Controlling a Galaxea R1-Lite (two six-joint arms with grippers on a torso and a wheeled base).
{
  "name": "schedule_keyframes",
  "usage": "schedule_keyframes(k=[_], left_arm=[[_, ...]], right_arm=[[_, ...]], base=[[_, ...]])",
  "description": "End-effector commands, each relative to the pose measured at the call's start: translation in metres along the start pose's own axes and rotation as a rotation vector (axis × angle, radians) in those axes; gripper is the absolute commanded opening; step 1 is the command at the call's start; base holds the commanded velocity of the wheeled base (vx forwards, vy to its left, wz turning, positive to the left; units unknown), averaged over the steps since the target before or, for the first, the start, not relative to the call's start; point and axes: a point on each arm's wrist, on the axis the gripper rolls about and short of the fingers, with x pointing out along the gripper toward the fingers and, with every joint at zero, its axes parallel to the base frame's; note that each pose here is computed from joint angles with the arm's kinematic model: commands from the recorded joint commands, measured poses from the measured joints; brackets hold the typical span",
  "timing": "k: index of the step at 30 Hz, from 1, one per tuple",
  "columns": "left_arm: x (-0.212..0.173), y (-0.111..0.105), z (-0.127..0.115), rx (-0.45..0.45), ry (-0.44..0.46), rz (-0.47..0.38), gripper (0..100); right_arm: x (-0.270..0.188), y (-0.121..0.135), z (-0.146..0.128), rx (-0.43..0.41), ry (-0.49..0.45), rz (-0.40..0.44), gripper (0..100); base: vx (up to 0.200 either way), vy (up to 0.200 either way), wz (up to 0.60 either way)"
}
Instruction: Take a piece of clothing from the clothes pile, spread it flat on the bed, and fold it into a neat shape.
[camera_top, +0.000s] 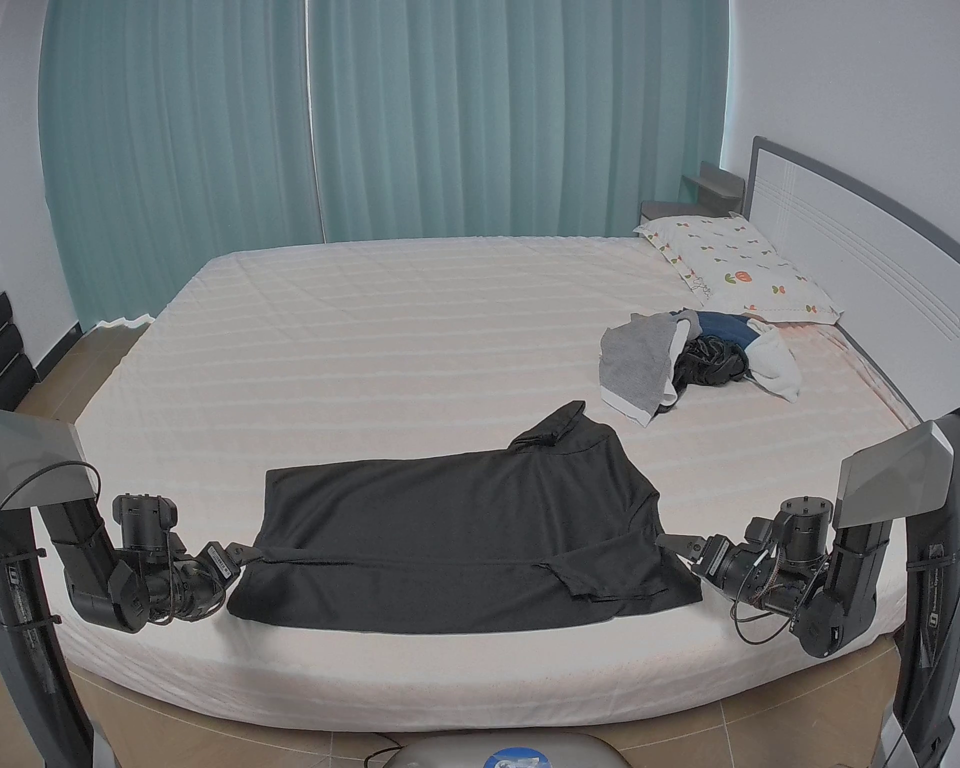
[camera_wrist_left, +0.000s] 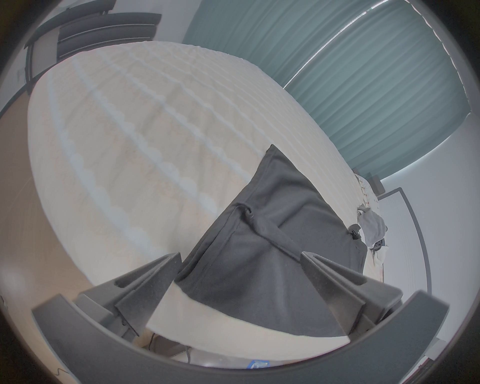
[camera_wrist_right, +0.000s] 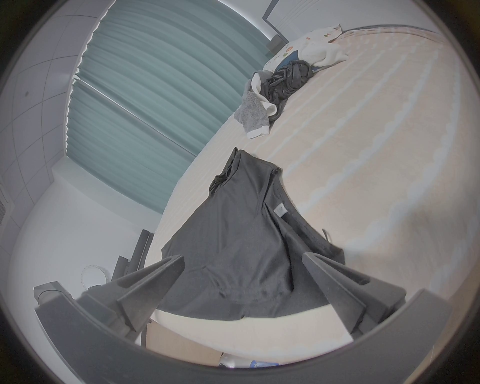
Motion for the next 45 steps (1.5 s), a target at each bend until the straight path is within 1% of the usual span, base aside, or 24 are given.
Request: schedule_keyframes(k=[1, 5, 7, 8, 9, 15, 17, 18, 19, 21, 27, 30, 33, 34, 38, 42, 44, 45], left_arm=[[-0.007, -0.004, -0.002, -0.016, 0.005, -0.004, 100], [-0.015, -0.009, -0.015, 0.004, 0.043, -0.007, 100], [-0.015, -0.009, -0.016, 0.003, 0.045, -0.007, 100], [-0.012, -0.013, -0.024, 0.02, 0.081, 0.003, 100], [-0.01, -0.014, -0.027, 0.026, 0.095, 0.016, 100], [-0.002, -0.01, -0.033, 0.032, 0.123, 0.052, 100], [0.002, -0.009, -0.036, 0.045, 0.112, 0.083, 100], [0.002, -0.009, -0.036, 0.045, 0.112, 0.083, 100], [0.007, -0.011, -0.039, 0.056, 0.097, 0.109, 100], [0.013, -0.011, -0.039, 0.062, 0.085, 0.124, 100], [0.02, -0.014, -0.035, 0.058, 0.057, 0.13, 100], [0.025, -0.013, -0.034, 0.057, 0.036, 0.155, 100], [0.029, -0.011, -0.034, 0.058, 0.023, 0.172, 100], [0.029, -0.011, -0.034, 0.058, 0.02, 0.172, 0], [0.031, -0.012, -0.032, 0.057, 0.011, 0.168, 0], [0.03, -0.011, -0.031, 0.053, 0.008, 0.176, 0], [0.03, -0.011, -0.031, 0.053, 0.006, 0.175, 0], [0.03, -0.011, -0.03, 0.052, 0.003, 0.176, 0]], right_arm=[[-0.001, 0.001, 0.0, -0.001, -0.003, 0.0, 100], [-0.001, 0.001, 0.0, -0.001, -0.003, 0.0, 100], [-0.001, 0.001, 0.0, -0.001, -0.003, 0.0, 100], [-0.001, 0.001, -0.001, -0.001, 0.001, -0.003, 100], [-0.002, 0.002, -0.002, -0.001, 0.005, -0.003, 100], [-0.005, 0.006, -0.007, -0.004, 0.029, -0.005, 100], [-0.005, 0.007, -0.01, -0.005, 0.038, -0.006, 100], [-0.005, 0.007, -0.01, -0.005, 0.038, -0.006, 100], [-0.006, 0.006, -0.013, -0.005, 0.045, -0.016, 100], [-0.005, 0.006, -0.013, -0.006, 0.046, -0.017, 100], [-0.006, 0.006, -0.014, -0.006, 0.051, -0.021, 100], [-0.008, 0.004, -0.019, -0.013, 0.067, -0.041, 100], [-0.008, 0.005, -0.021, -0.025, 0.074, -0.044, 100], [-0.009, 0.008, -0.023, -0.03, 0.079, -0.04, 100], [-0.009, 0.01, -0.031, -0.031, 0.126, -0.055, 100], [-0.007, 0.006, -0.033, -0.03, 0.171, -0.101, 100], [-0.003, 0.004, -0.031, -0.027, 0.163, -0.133, 100], [0.002, 0.003, -0.03, -0.03, 0.148, -0.164, 100]], base=[[0.0, 0.0, 0.0], [0.0, 0.0, 0.0], [0.0, 0.0, 0.0], [0.0, 0.0, 0.0], [0.0, 0.0, 0.0], [0.0, 0.0, 0.0], [0.0, 0.0, 0.0], [0.0, 0.0, 0.0], [0.0, 0.0, 0.0], [0.0, 0.0, 0.0], [0.0, 0.0, 0.0], [0.0, 0.0, 0.0], [0.0, 0.0, 0.0], [0.0, 0.0, 0.0], [0.0, 0.0, 0.0], [0.0, 0.0, 0.0], [0.0, 0.0, 0.0], [0.0, 0.0, 0.0]])
